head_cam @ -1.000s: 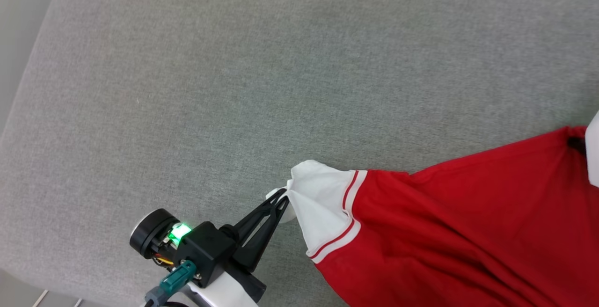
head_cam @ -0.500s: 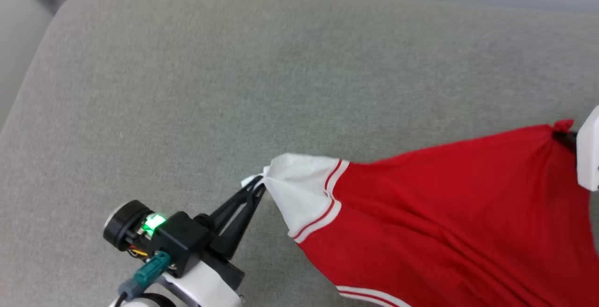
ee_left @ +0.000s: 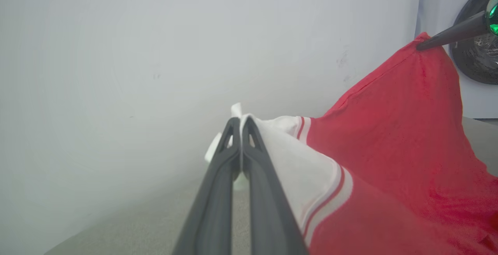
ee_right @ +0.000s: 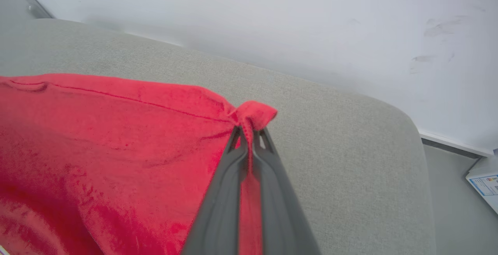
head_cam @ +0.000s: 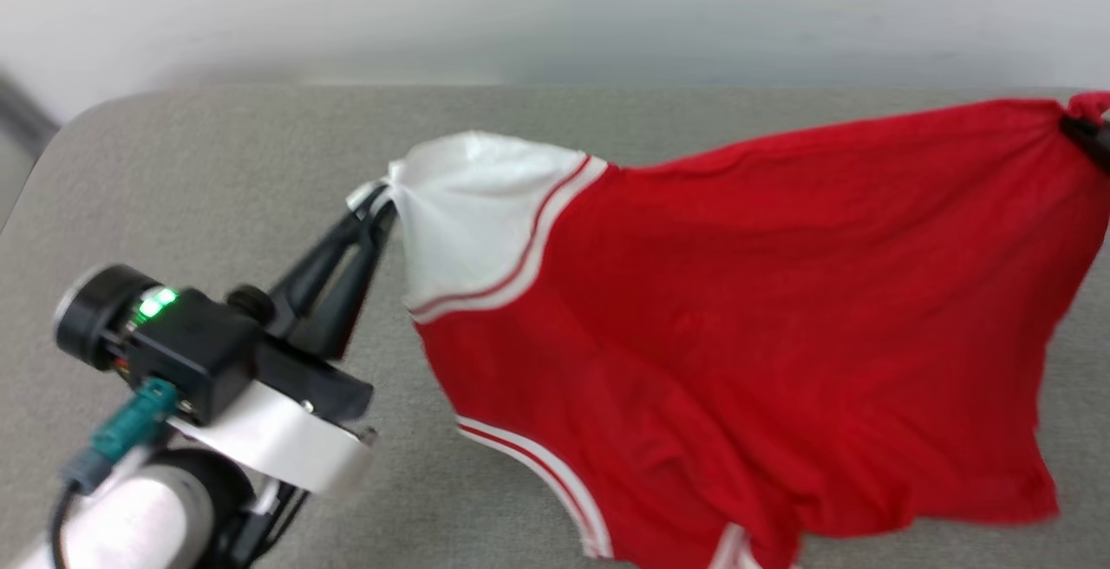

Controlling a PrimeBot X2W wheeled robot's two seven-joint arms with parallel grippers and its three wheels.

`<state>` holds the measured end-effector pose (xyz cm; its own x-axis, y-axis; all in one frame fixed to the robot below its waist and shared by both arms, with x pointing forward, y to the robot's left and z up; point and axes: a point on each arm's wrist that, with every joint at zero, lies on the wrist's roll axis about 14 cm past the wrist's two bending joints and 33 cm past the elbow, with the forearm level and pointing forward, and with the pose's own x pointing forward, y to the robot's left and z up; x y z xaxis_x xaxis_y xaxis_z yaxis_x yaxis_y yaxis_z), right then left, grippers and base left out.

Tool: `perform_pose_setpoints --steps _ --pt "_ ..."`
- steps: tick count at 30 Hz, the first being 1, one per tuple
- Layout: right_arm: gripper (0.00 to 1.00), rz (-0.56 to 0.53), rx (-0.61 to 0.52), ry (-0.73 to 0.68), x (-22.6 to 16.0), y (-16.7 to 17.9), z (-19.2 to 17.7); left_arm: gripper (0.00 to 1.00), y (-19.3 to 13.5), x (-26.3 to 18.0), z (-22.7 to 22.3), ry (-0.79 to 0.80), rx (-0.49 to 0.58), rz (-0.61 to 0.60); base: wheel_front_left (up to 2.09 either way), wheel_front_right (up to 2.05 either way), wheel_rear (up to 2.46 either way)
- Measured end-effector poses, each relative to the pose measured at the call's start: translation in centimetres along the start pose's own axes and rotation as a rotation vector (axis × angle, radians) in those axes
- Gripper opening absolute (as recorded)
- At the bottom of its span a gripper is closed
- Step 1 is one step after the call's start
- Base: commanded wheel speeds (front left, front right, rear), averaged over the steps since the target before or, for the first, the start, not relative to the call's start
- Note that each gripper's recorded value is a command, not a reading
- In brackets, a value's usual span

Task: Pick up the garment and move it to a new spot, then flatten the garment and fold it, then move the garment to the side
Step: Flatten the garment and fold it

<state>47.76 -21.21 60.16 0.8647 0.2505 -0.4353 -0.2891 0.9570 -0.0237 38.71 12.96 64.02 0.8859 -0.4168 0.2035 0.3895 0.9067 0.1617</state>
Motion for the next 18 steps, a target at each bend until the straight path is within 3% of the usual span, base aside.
perform_pose_setpoints --steps 12,18 --pt "0.00 -0.079 -0.059 -0.308 -9.0 -1.1 7.7 0.00 2.2 2.8 10.6 -0.305 0.078 0.037 0.00 0.00 0.00" --pt "0.00 -0.125 -0.083 -0.416 -11.4 -2.3 10.2 0.00 4.0 4.1 14.5 -0.400 0.105 0.073 0.00 0.00 0.00"
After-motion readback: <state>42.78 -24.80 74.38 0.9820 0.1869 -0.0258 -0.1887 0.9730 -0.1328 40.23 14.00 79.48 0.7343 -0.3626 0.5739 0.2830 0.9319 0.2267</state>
